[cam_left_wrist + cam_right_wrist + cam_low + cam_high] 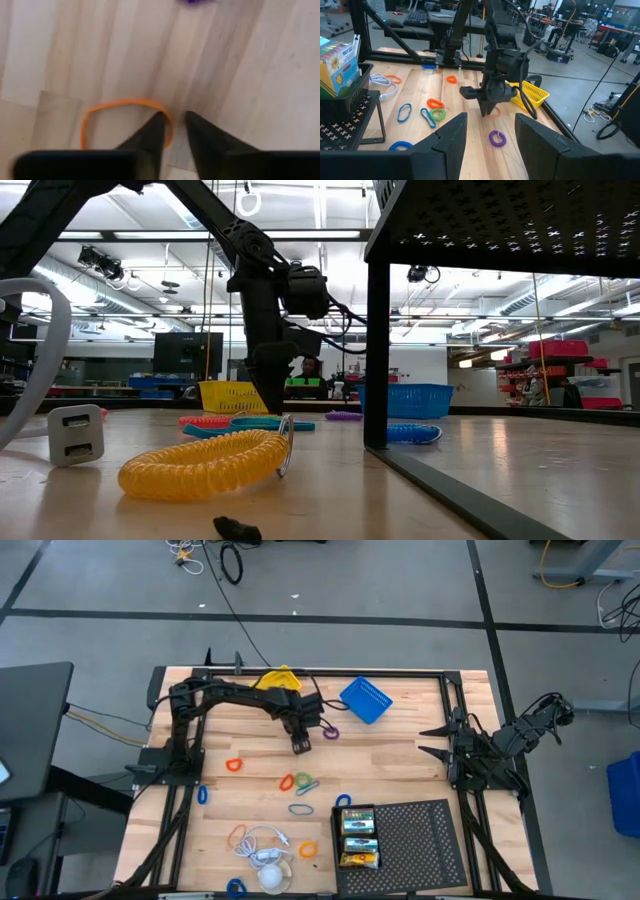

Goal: Pick & Place Office Desk Supplies
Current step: Put the orange rubber band into the yellow basket

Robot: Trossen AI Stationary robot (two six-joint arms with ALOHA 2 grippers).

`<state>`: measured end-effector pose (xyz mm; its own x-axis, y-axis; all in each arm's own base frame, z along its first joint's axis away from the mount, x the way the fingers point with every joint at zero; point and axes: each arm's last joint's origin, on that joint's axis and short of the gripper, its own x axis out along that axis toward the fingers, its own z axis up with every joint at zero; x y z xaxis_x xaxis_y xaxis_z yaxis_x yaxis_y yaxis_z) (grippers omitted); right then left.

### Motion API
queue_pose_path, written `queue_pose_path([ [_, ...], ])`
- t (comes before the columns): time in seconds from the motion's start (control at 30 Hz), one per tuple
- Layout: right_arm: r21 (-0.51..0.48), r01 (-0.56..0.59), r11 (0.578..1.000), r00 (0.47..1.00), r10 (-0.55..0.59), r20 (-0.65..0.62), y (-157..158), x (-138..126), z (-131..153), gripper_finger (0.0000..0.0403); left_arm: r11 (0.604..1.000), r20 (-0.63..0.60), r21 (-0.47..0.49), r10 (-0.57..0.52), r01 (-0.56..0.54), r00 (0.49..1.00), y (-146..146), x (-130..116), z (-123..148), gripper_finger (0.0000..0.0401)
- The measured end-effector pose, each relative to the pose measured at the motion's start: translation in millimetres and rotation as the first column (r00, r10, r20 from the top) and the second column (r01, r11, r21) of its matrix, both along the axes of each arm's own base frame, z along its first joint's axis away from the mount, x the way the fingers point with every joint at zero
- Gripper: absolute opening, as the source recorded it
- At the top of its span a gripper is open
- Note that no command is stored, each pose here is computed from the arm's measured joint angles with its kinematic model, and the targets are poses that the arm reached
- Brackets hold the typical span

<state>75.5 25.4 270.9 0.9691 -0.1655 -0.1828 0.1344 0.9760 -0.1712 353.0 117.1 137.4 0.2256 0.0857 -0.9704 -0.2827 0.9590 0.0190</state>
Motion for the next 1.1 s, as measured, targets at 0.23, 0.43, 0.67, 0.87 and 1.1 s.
queue_pose_path([
  [0.23,-0.001,-0.001,1.0,1.0,0.001,-0.001,0.0,0.0,-0.2,0.0176,0.999,-0.008,0.046,-0.027,0.028,1.0,-6.9,1.9,1.4,0.0005],
  [0.43,0.0,-0.005,1.0,1.0,0.005,-0.002,0.1,0.0,-0.1,0.0176,0.992,-0.005,0.12,-0.041,0.041,0.999,-20.6,-1.1,20.0,0.0003],
  [0.67,-0.005,-0.005,1.0,1.0,0.005,-0.004,0.1,0.0,-0.4,0.0176,0.984,0.073,0.173,-0.054,0.04,0.996,-31.6,-10.8,61.7,0.0002],
  [0.87,-0.004,-0.004,1.0,1.0,0.004,-0.003,0.1,0.0,-0.2,0.0176,0.955,0.092,0.296,0.001,-0.028,0.996,-25.9,-30.1,95.9,0.0001],
  [1.1,-0.004,-0.003,1.0,1.0,0.003,-0.003,0.1,0.0,-0.3,0.0176,0.919,0.06,0.373,0.116,-0.13,0.991,4.8,-55.4,112.2,0.0001],
])
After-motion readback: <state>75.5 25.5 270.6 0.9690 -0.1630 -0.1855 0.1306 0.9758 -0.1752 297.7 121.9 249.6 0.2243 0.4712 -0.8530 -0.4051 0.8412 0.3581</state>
